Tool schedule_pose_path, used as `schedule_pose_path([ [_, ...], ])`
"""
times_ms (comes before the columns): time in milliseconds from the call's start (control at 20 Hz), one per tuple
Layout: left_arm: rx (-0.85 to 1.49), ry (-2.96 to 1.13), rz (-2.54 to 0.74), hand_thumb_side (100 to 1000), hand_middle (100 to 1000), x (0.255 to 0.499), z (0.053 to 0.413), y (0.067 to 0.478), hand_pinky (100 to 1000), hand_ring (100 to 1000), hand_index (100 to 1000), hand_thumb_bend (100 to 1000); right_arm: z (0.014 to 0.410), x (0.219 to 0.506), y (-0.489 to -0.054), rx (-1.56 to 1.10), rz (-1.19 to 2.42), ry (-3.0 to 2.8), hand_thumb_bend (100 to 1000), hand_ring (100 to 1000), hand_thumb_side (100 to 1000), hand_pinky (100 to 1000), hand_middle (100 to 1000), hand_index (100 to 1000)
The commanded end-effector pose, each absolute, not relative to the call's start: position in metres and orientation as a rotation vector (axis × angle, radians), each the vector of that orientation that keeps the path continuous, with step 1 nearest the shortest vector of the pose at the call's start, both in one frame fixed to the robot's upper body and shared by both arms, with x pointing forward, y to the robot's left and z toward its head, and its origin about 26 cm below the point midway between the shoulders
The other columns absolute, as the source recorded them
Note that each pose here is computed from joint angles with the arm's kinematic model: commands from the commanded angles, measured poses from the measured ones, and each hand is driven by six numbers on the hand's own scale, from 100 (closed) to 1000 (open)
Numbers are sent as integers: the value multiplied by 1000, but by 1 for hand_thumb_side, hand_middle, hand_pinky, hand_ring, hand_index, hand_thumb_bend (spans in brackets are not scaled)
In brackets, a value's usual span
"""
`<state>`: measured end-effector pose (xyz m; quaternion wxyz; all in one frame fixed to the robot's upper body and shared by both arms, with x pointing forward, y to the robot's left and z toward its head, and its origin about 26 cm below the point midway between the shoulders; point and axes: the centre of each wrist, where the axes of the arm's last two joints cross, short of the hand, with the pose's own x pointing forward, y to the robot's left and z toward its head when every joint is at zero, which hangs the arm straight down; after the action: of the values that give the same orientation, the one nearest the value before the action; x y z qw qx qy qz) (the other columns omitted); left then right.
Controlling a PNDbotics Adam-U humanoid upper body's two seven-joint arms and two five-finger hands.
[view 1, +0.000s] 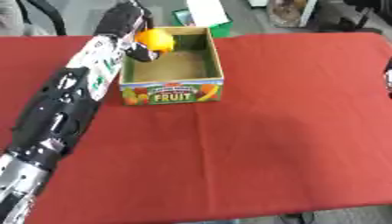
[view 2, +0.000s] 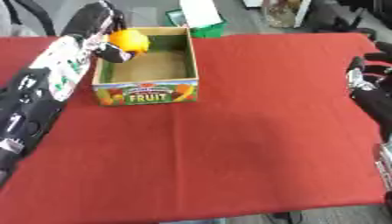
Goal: Pick up objects on the table and place them in the box.
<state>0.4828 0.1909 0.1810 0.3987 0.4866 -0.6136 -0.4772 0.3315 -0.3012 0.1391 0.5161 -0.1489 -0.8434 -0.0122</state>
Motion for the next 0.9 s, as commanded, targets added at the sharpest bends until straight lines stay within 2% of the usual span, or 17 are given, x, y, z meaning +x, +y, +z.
schedule_pose_path([
  [50,1279,-1563,-1200,100,484,488,185,189,627,532,588,661,147,333,-302,-353,-22,-2050,187,621,129,627,644,799],
  [100,1292,-1561,-1202,100,499,488,183,189,637,549,605,691,147,333,-302,-353,-24,-2051,187,621,129,627,644,799],
  [150,1308,-1560,-1202,153,573,488,183,189,678,616,683,826,147,333,-303,-353,-25,-2050,187,621,129,627,644,799],
  [200,1325,-1559,-1202,250,616,488,183,189,704,657,731,928,147,333,-303,-353,-26,-2050,187,621,129,627,644,799],
  [250,1340,-1559,-1202,308,644,487,184,189,723,683,755,984,147,333,-303,-354,-29,-2050,186,621,128,627,644,799],
  [300,1352,-1561,-1199,331,656,487,185,189,730,694,766,1000,147,333,-303,-354,-31,-2049,186,621,128,627,644,799],
  [350,1362,-1569,-1189,410,691,486,186,189,755,731,779,1000,146,333,-303,-353,-33,-2049,186,621,129,627,644,799],
  [450,1357,-1596,-1158,464,694,484,190,189,751,733,781,1000,146,333,-303,-353,-36,-2049,185,621,128,627,644,799],
  [600,1315,-1672,-1092,483,685,478,199,190,741,723,774,1000,145,333,-304,-356,-43,-2048,184,621,128,628,644,799],
  [650,1295,-1697,-1072,495,657,475,203,191,726,698,764,1000,145,332,-304,-357,-44,-2047,183,621,127,627,643,799],
  [700,1262,-1737,-1040,505,645,471,208,193,721,688,758,981,145,332,-305,-359,-46,-2046,183,621,127,628,643,799],
  [750,1220,-1779,-1002,515,619,465,215,195,701,666,739,897,144,332,-305,-360,-49,-2045,184,621,116,628,643,800],
  [900,1054,-1903,-854,501,600,439,230,212,672,645,716,804,143,332,-307,-368,-58,-2043,178,621,127,628,643,800],
])
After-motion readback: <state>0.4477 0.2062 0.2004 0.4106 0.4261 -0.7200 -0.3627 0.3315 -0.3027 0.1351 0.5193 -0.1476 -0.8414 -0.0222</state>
